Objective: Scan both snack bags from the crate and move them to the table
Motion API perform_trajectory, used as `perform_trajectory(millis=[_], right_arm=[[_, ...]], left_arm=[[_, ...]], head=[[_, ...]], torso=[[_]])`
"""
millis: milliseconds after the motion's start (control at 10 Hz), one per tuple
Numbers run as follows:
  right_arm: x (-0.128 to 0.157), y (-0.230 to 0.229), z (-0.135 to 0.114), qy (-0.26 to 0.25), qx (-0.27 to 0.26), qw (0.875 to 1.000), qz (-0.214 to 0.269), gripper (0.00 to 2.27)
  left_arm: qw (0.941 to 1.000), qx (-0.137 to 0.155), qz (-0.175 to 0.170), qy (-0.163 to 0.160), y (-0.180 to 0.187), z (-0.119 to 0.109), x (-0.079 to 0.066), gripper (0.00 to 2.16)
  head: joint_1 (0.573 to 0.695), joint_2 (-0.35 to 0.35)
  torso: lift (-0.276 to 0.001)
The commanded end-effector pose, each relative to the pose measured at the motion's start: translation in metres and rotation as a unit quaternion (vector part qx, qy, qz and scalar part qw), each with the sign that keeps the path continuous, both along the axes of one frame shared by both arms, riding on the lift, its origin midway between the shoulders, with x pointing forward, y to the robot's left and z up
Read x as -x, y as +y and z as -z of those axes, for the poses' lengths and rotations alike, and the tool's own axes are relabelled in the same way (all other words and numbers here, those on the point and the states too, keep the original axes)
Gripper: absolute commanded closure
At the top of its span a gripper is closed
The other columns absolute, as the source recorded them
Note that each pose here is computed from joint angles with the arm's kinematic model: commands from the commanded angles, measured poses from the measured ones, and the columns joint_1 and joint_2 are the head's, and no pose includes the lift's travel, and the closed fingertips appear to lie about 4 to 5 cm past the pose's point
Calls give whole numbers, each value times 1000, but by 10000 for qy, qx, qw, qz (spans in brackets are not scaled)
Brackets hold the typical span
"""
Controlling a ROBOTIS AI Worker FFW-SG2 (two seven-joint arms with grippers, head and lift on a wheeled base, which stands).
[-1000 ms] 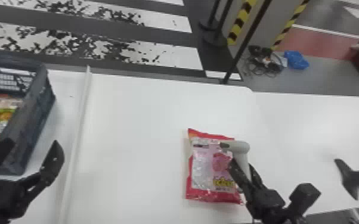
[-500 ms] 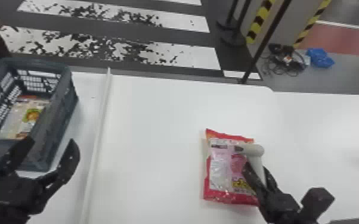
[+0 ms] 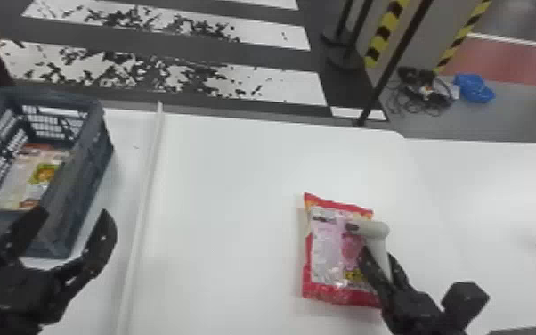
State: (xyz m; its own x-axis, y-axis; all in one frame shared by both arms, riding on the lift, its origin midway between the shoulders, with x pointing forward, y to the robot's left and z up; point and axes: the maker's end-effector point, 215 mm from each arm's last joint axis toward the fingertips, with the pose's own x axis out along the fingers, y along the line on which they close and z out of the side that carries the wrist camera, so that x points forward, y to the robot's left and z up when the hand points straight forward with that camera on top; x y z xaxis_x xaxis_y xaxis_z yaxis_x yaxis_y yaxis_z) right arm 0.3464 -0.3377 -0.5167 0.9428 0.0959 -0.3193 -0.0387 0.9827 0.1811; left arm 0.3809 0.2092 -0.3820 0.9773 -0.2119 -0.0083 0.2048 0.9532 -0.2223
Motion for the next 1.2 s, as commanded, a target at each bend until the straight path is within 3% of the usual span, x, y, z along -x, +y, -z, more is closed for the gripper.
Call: perform_trajectory(millis=[0, 200, 300, 500, 700, 1100], right_arm=[[1, -9, -12, -121, -28, 9999, 75, 2250], [3, -34, -36, -329, -24, 9991, 249, 2250], [0, -52, -37, -274, -57, 9989, 363, 2250], [-5, -90, -30, -209, -147, 9976, 641, 2250], [-15, -130, -19, -112, -89, 9982, 575, 2250], [-12, -163, 15, 303, 233, 9984, 409, 2250]], left_arm=[[10000, 8, -8, -9, 0, -1, 0, 70], [10000, 23, 10, -20, -3, -2, 0, 70], [10000, 20, 11, -35, -3, -4, 1, 70], [10000, 4, 23, -22, -4, -3, 4, 70], [10000, -18, -5, -59, 1, -6, 10, 70], [9998, -28, -72, -192, 7, -13, 13, 70]], head=[[695, -201], [695, -215], [695, -234], [695, -289], [695, -347], [695, -350]], torso=[[-87], [-87], [-87], [-87], [-87], [-87]])
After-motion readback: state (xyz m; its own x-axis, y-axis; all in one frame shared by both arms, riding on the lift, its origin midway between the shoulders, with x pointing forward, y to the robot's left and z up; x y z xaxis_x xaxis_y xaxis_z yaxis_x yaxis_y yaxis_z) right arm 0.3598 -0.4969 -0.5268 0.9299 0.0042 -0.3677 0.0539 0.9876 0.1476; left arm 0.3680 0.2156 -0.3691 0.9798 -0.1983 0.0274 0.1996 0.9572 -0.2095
